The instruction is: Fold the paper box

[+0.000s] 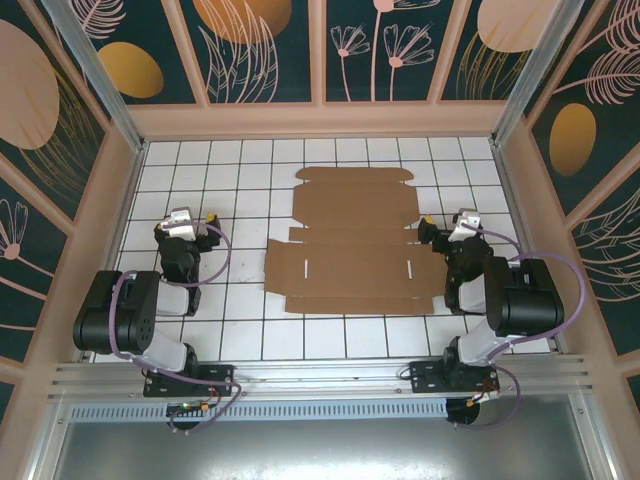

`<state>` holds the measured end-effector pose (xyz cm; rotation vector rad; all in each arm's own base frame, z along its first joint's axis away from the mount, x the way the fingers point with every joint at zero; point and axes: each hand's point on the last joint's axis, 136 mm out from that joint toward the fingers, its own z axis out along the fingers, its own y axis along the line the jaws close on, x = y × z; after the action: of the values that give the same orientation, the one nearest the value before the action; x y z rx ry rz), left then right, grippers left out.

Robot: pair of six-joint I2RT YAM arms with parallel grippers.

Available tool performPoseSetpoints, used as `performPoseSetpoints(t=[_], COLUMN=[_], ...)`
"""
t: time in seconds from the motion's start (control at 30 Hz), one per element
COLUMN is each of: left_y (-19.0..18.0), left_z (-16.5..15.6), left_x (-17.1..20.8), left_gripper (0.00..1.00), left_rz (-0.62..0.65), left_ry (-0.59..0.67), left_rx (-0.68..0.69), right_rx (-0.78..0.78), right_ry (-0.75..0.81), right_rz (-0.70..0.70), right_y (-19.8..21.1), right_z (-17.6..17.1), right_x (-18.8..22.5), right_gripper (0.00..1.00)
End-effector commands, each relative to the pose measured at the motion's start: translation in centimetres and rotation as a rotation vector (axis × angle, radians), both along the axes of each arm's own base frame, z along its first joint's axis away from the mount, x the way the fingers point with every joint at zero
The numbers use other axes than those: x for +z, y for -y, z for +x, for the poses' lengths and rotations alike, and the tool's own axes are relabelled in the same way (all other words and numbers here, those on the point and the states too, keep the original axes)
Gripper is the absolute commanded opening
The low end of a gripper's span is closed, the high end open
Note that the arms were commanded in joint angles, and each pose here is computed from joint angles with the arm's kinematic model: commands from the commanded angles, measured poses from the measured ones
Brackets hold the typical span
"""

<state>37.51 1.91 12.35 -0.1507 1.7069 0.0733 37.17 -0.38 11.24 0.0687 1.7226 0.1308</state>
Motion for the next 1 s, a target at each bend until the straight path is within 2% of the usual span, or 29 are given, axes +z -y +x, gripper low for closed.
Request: performPoseSetpoints(t=[0.0, 0.9, 0.97], left_y=[0.2, 0.2, 1.1], left_z=[0.2, 0.1, 0.0], left_x=[1.3, 1.4, 2.1], left_gripper=[0.99, 0.99, 0.99], left_rz=[-0.009, -0.009, 0.011], left_ry=[0.049, 0.052, 0.056], left_rx=[-0.012, -0.014, -0.068], right_rx=[0.002, 0.011, 0.061], right_ry=[0.042, 0.050, 0.105], right_rz=[-0.006, -0.001, -0.016], right_y=[0.0, 0.0, -1.0], right_z=[0.4, 0.3, -0.8], right_x=[1.4, 1.5, 2.6], right_gripper=[0.99, 0.99, 0.99])
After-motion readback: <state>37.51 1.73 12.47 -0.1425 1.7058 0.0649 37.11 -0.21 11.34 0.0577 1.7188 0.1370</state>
